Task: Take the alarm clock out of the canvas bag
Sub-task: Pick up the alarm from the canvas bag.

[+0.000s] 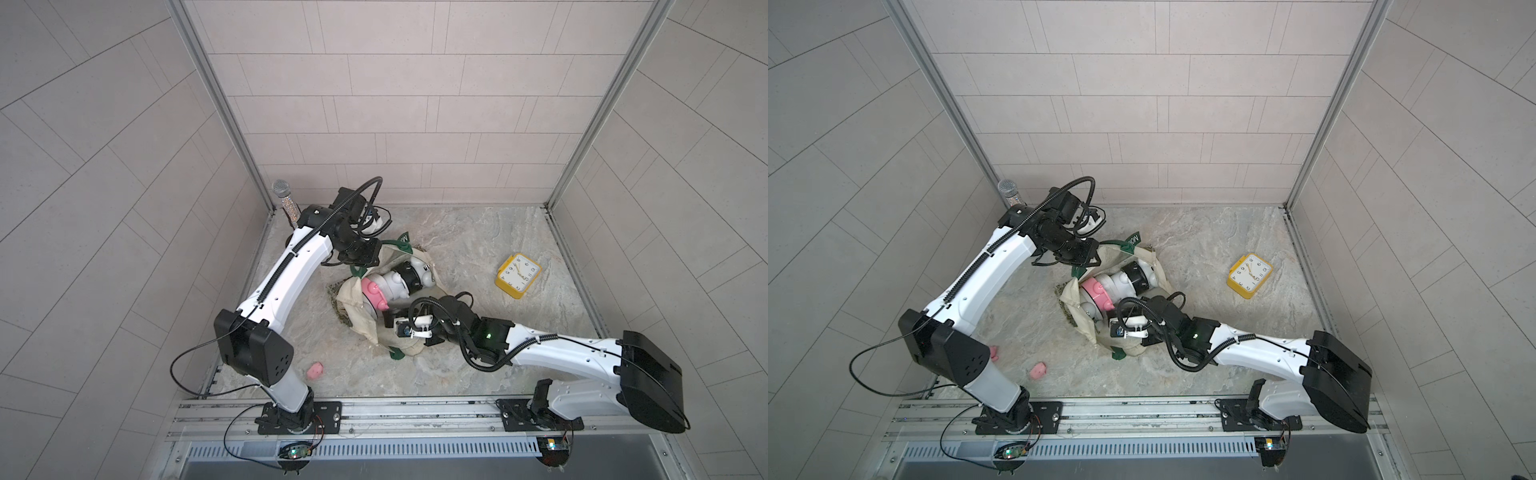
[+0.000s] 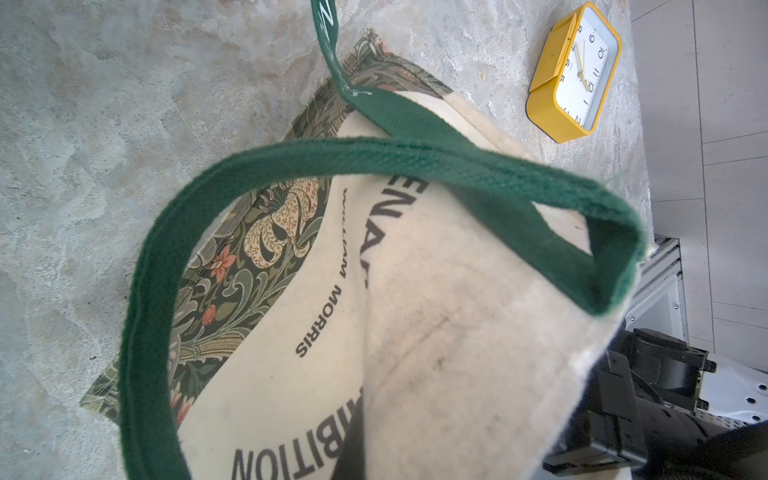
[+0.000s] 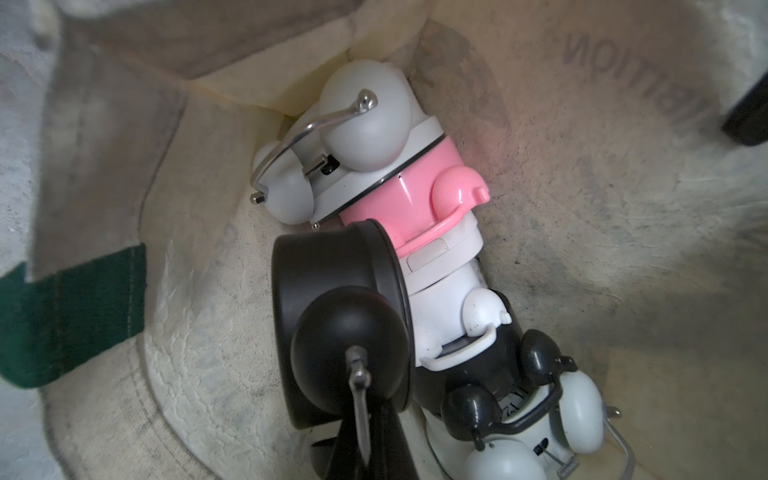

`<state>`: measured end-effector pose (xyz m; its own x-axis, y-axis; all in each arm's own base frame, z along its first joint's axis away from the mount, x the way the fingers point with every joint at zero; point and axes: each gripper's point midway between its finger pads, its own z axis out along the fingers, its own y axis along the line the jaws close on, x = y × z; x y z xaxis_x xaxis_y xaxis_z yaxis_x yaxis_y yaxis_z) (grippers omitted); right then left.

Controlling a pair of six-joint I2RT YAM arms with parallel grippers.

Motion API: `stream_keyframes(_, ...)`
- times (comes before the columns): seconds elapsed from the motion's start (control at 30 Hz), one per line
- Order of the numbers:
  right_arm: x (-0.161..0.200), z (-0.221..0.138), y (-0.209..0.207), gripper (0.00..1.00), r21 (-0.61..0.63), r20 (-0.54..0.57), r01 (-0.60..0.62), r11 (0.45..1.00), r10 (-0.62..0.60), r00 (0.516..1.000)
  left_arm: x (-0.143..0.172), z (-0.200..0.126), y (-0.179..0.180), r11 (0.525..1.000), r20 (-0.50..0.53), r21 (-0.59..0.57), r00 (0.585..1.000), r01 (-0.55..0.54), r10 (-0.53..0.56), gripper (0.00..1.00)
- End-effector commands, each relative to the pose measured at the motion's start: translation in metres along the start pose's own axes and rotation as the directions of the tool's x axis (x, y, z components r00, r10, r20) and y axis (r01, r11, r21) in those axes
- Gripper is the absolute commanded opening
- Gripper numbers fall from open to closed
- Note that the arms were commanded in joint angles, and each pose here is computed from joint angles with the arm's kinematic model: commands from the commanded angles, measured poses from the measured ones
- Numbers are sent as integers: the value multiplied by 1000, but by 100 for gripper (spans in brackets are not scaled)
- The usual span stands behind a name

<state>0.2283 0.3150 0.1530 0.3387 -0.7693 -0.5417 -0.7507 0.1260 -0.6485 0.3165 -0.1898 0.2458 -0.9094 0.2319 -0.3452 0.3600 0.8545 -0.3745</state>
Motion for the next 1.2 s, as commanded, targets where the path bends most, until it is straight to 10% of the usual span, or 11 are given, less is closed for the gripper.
stream_keyframes(0.0,-19,-18,-18,0,34,39,-16,999,14,999,-6,-18,-13,999,60,45,998,-10,7,0)
stream_keyframes(0.63,-51,-98,-52,0,29,116,-178,984,173,978,-6,-15,-16,998,60,67,998,-6,2,0)
stream_keyframes(1.17,-78,-195,-148,0,103,333,-616,781,556,761,-4,-13,-14,998,51,64,999,-3,0,0)
